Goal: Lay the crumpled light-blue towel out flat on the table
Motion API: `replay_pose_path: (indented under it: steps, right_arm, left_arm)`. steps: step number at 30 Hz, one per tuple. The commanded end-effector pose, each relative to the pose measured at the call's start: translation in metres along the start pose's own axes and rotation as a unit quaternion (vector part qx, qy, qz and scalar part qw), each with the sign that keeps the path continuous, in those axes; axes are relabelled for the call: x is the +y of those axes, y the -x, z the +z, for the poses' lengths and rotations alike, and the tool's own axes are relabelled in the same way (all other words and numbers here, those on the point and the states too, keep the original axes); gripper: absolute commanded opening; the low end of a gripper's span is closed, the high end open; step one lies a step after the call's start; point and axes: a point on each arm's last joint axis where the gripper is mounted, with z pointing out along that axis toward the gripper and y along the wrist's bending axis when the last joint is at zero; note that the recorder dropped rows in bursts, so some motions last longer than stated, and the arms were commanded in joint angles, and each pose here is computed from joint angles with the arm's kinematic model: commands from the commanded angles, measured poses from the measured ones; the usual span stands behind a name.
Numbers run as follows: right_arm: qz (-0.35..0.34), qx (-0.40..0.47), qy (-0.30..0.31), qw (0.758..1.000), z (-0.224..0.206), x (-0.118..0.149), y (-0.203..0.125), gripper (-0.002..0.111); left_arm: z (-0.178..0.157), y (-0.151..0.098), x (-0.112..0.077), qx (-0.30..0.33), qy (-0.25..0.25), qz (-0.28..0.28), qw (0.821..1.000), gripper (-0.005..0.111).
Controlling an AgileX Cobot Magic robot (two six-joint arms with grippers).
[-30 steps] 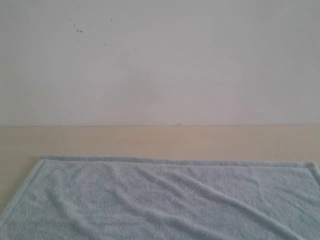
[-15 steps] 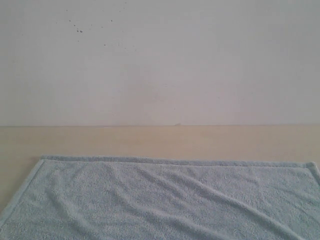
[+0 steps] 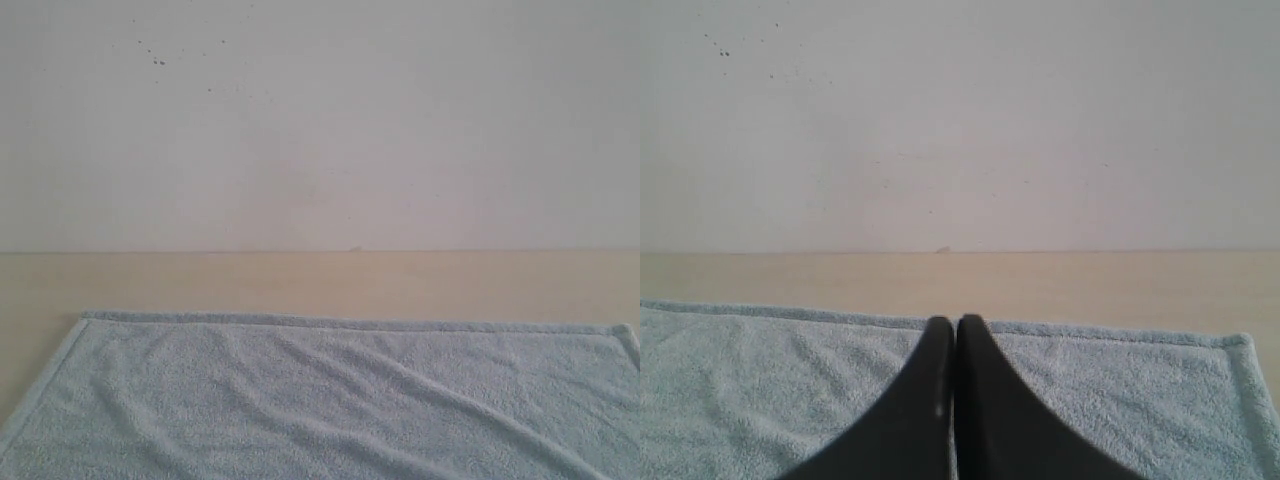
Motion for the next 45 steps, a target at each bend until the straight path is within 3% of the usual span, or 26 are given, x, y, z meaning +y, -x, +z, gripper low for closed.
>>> replay_pose_path:
  steps: [1,5,12,17,28,32,45]
  right_arm:
    - [-0.004,0.000,0.000,1.000,0.000,0.000,-0.001,0.000]
    - [-0.004,0.000,0.000,1.000,0.000,0.000,-0.001,0.000]
    - [-0.004,0.000,0.000,1.000,0.000,0.000,-0.001,0.000]
    - [-0.004,0.000,0.000,1.000,0.000,0.000,-0.001,0.000]
    - [-0.004,0.000,0.000,1.000,0.000,0.000,-0.001,0.000]
    - [-0.004,0.000,0.000,1.000,0.000,0.000,-0.001,0.000]
    - [-0.004,0.000,0.000,1.000,0.000,0.000,-0.001,0.000]
  left_arm:
    - [-0.002,0.000,-0.014,0.004,-0.077,0.016,0.997,0.004]
    - [-0.003,-0.003,-0.018,0.023,-0.098,-0.016,0.995,0.004]
    - [-0.002,-0.002,-0.016,0.009,-0.087,0.034,0.996,0.004]
    - [-0.007,-0.013,-0.010,-0.008,-0.087,0.077,0.993,0.004]
    - [-0.006,-0.042,0.000,0.007,-0.074,0.077,0.994,0.004]
    - [-0.006,-0.045,0.000,0.026,-0.075,0.051,0.996,0.004]
    - [-0.006,-0.045,-0.001,0.027,-0.077,0.066,0.994,0.004]
